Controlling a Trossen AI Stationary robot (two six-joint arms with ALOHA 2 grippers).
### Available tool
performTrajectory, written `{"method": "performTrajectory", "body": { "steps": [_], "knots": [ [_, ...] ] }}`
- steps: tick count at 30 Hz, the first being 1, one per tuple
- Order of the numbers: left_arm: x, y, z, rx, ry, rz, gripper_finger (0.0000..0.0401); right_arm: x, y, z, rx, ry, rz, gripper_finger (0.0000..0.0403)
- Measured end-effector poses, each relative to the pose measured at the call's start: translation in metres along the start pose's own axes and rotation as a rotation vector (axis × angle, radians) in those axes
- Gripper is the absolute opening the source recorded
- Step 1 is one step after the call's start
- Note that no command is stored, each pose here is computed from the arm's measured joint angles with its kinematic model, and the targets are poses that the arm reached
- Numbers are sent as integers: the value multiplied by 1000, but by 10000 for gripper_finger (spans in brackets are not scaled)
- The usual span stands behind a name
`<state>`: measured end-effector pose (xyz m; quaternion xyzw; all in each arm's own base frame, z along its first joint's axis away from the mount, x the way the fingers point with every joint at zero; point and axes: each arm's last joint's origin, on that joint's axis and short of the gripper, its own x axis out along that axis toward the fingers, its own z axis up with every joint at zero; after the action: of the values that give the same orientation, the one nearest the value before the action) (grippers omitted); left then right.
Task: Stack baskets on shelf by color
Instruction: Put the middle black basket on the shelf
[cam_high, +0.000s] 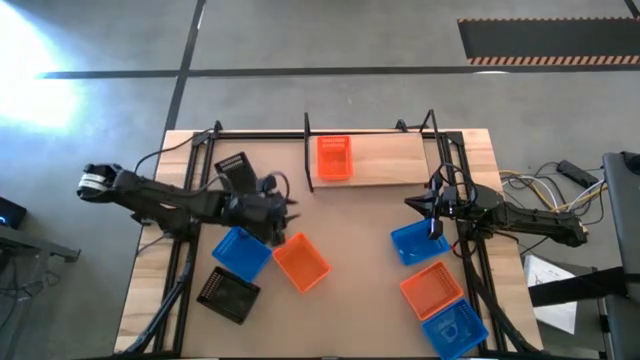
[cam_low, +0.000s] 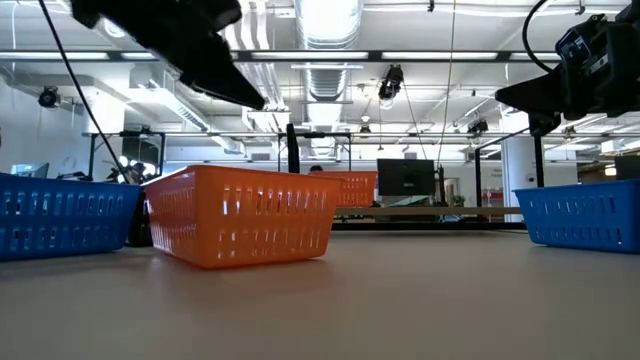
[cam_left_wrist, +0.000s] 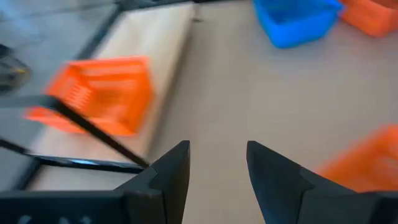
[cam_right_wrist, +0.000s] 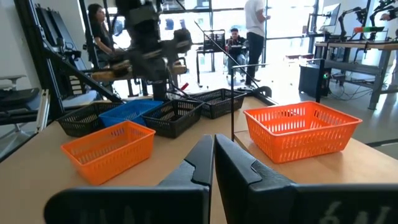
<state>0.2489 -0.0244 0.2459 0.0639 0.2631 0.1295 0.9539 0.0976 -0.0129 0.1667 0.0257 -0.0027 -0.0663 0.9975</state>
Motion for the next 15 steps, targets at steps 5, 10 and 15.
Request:
{"method": "performTrajectory", "body": {
  "steps": [5,10,15],
  "knots": [
    [-5,-15,0,-215,152,-25,144,0,0,0,0,0,0,9],
    [-5,-14,-13,-437,410,102,144,0,0,0,0,0,0,9],
    [7,-20,-32,-539,541,116,144,0,0,0,0,0,0,9]
  ]
}}
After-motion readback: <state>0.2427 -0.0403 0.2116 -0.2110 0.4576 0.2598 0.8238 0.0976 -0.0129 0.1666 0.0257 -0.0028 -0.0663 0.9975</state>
